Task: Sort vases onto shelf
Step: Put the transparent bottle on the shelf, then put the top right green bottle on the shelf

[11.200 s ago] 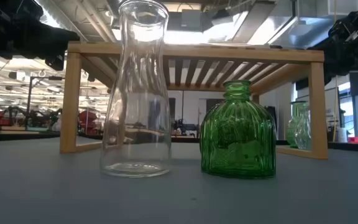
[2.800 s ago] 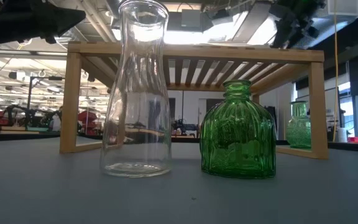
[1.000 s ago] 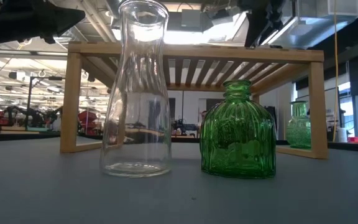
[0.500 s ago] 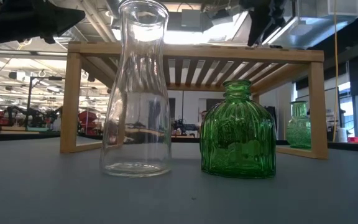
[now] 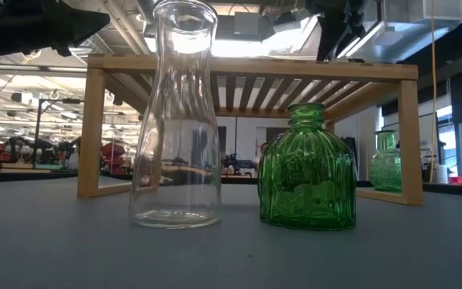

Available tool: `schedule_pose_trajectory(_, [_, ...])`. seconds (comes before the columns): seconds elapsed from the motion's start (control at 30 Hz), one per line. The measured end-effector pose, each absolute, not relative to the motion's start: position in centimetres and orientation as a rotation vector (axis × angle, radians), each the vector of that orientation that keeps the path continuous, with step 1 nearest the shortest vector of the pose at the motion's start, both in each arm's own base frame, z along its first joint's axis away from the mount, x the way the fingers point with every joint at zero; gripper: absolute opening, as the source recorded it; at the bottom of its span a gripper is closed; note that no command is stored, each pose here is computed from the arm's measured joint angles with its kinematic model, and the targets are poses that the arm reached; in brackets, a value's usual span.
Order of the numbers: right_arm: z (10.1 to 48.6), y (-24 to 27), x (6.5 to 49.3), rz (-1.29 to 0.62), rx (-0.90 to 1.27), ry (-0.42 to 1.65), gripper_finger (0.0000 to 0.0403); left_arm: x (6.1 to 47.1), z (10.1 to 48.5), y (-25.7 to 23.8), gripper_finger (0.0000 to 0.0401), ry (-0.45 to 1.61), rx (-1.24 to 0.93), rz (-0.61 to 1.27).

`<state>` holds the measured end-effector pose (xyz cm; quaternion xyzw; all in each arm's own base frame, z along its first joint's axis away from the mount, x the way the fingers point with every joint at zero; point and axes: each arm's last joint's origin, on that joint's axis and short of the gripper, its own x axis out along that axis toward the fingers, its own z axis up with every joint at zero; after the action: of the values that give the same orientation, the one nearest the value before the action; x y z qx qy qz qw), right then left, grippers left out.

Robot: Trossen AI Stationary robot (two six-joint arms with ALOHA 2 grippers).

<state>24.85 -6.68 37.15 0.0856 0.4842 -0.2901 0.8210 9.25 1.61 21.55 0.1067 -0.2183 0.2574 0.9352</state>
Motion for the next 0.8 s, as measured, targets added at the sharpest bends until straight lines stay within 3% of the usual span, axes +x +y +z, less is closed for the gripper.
schedule_pose_trajectory(0.37, [37.14,-6.68,24.83,-0.62,0.186,1.032,0.0147,9.25,21.55,1.61,0.0037,-0.446,0.218,0.526])
schedule_pose_trajectory(0.8, [37.46,-6.66,24.42,-0.64,0.172,1.019,0.0239,9.24,21.55,1.61,0.0037,-0.446,0.218,0.526])
